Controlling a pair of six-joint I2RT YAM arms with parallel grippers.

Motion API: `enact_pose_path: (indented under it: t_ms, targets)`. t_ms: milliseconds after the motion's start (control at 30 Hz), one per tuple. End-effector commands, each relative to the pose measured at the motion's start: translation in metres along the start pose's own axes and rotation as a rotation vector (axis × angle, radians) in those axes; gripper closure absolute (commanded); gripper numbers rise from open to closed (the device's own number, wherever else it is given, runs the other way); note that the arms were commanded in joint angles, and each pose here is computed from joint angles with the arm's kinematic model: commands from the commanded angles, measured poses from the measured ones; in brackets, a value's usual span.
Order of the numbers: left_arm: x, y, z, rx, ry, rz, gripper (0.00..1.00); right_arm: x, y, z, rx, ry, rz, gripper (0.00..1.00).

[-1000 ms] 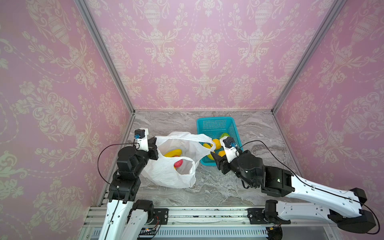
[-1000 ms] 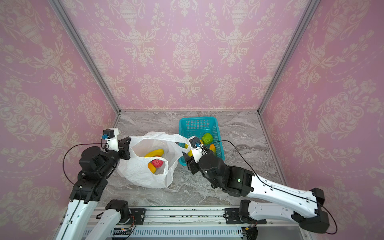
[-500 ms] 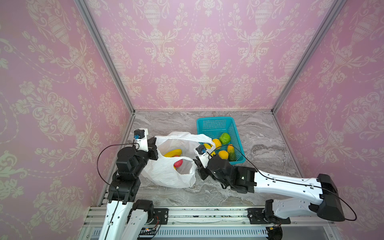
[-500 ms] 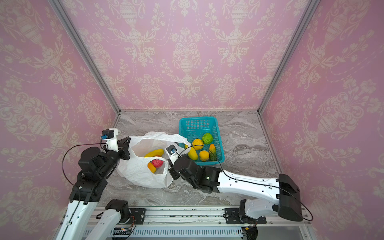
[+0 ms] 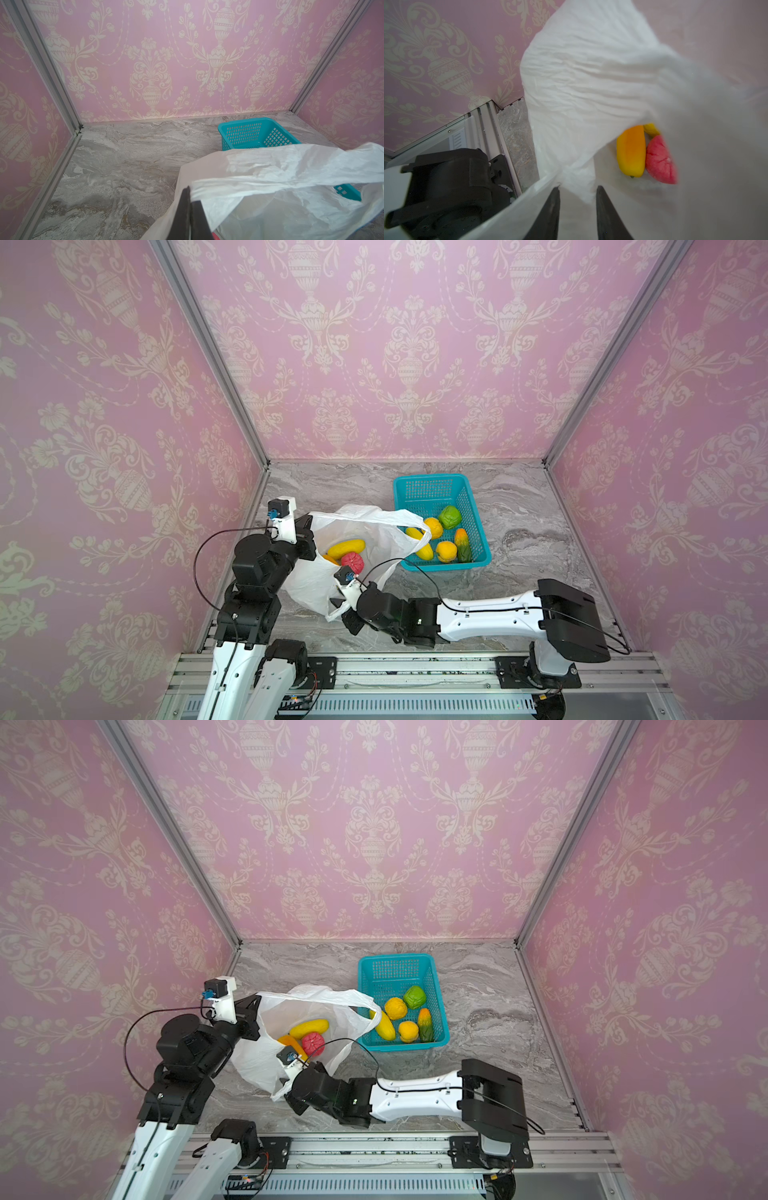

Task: Untie the knot of the plastic bag and take out the fruit
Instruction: 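Lower the open right gripper into the bag toward the pink dragon fruit, then close the right gripper on the pink dragon fruit and lift it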

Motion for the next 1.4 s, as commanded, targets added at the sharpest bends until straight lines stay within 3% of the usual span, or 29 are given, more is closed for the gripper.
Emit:
enact_pose_path:
  t_ms: [0,100,233,533,667,800,900,1167,1367]
  targets:
    - [0.004,0.007,0.004,0.010,0.031,-0.033,1.00,-0.013,0.001,0.024,-0.022,0.022,-0.070,0.68]
    - [0.005,0.008,0.003,0.009,0.027,-0.040,1.00,-0.019,-0.004,0.026,-0.012,0.016,-0.059,0.64]
    - [0.005,0.008,0.003,0.011,0.023,-0.041,1.00,-0.012,0.009,0.009,0.030,-0.089,-0.105,0.59]
    - [0.006,0.008,0.002,0.009,0.018,-0.045,1.00,-0.032,0.032,-0.066,0.043,-0.344,-0.043,0.52]
    - [0.005,0.008,0.002,0.011,0.013,-0.045,1.00,-0.061,0.025,-0.086,0.070,-0.431,0.030,0.40]
    - [0.005,0.009,0.001,0.012,0.011,-0.048,1.00,-0.090,0.017,-0.098,0.076,-0.467,0.091,0.18]
    - [0.005,0.009,0.001,0.013,0.007,-0.045,1.00,-0.110,0.012,-0.107,0.075,-0.490,0.124,0.08]
    - [0.006,0.009,0.001,0.012,0.008,-0.049,1.00,-0.145,-0.005,-0.140,0.026,-0.537,0.230,0.06]
    - [0.006,0.009,0.001,0.013,0.011,-0.048,1.00,-0.139,0.003,-0.138,0.011,-0.494,0.218,0.24]
Point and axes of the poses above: each gripper's point midway between its finger pads, its own x axis back along the fingers, its own z axis along the line the jaws close on, y = z × x, the point moved 7 cm from there along x, back along the fingers, and after that the axes turned 14 degrees about -x, right-handed, at the moved point
